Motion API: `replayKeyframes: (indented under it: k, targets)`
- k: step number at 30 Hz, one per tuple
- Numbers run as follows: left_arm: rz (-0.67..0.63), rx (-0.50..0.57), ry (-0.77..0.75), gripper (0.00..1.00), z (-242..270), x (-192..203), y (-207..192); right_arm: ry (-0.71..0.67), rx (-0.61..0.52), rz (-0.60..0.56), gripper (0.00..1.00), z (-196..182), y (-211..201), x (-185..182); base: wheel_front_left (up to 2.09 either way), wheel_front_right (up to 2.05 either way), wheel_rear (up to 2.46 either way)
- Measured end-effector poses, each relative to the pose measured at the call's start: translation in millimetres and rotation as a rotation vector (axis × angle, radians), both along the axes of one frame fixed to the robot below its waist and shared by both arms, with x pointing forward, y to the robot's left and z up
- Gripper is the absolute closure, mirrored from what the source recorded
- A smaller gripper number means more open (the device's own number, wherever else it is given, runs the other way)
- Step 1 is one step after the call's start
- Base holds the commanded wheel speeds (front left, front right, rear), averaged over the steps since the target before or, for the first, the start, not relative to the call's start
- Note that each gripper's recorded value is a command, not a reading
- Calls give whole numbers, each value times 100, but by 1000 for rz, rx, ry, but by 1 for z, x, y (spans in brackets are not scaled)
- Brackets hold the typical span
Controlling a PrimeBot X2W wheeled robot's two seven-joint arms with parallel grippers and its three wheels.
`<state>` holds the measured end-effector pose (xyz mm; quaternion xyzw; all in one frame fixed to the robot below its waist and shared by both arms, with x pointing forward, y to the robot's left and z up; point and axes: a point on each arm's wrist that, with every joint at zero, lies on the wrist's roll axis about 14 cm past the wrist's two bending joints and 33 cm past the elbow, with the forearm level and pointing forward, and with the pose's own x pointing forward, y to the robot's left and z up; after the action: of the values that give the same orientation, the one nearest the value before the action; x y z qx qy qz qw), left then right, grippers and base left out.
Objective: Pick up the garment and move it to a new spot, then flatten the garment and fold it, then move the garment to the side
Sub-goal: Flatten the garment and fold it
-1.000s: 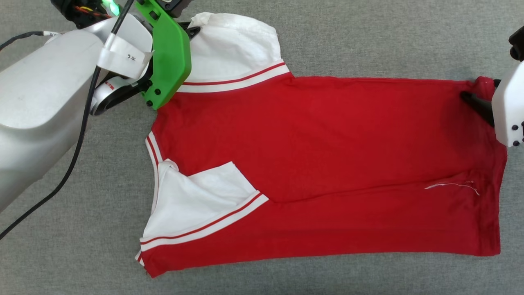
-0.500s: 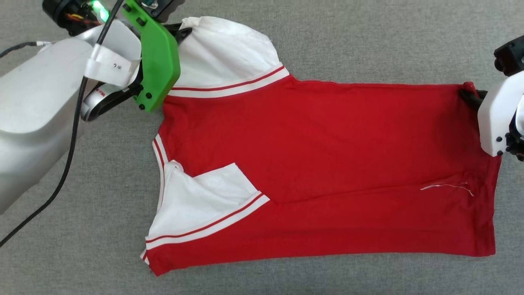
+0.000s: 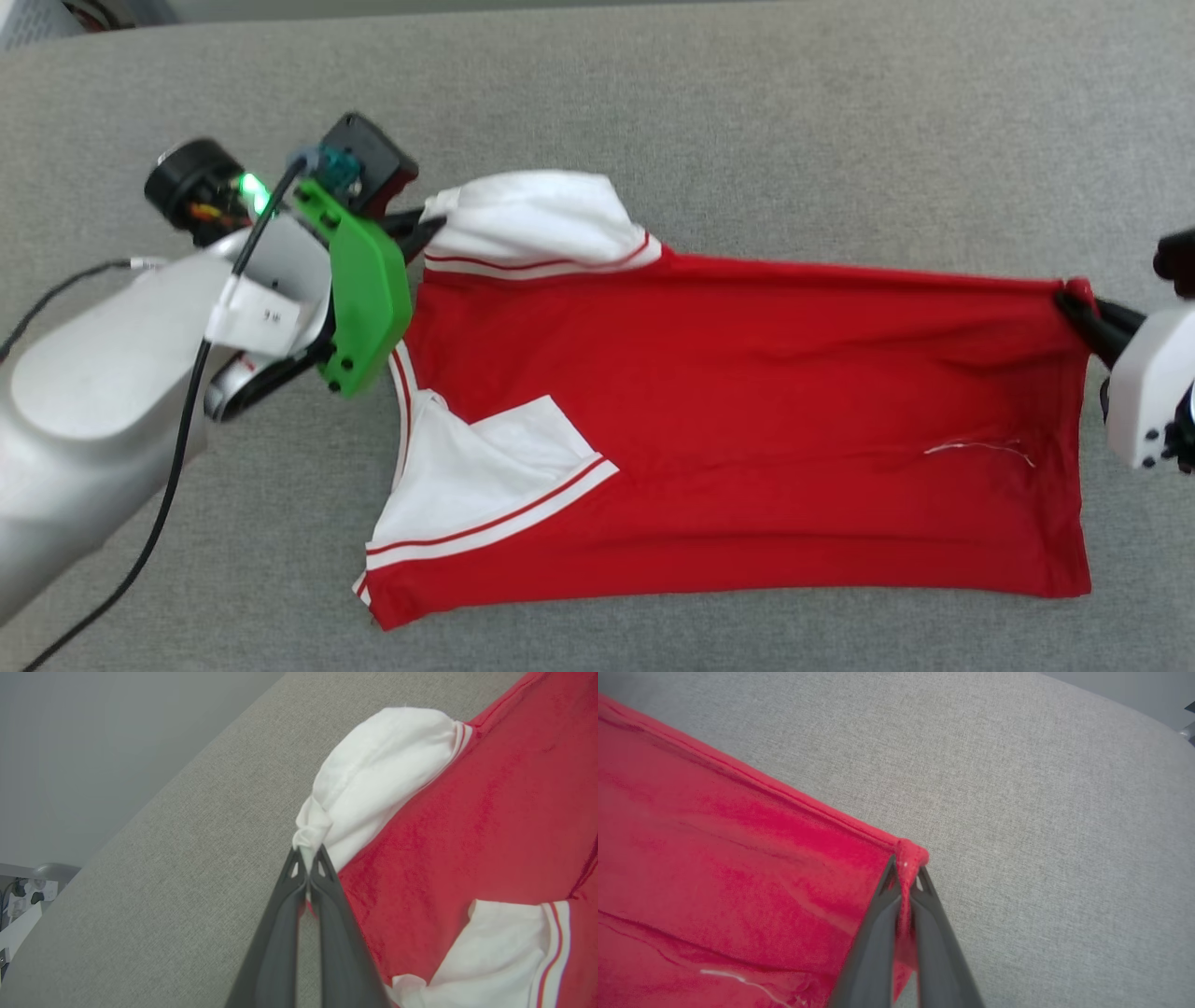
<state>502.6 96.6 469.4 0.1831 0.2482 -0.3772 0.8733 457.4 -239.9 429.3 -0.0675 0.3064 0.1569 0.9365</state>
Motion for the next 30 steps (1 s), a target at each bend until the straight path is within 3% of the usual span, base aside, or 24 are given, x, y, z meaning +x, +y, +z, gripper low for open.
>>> replayKeyframes:
  k: [13, 19, 27, 28, 29, 30]
  targets:
    - [101, -22, 45, 100, -14, -86, 29, -24, 75, -18, 100, 6, 10, -61, 0, 0, 0]
    - [155, -31, 174, 100, -48, -129, 34, 61, 109, -51, 100, -18, 14, -89, 0, 0, 0]
    - [192, -51, 314, 100, -90, -157, 29, 174, 138, -90, 97, -51, 20, -112, 0, 0, 0]
    - [198, -55, 312, 76, -91, -156, 29, 167, 143, -99, 56, -51, 19, -111, 0, 0, 0]
    - [207, -66, 292, 0, -91, -153, 29, 156, 148, -104, 0, -49, 19, -110, 0, 0, 0]
    - [220, -82, 266, 0, -88, -149, 29, 134, 150, -108, 0, -45, 18, -108, 0, 0, 0]
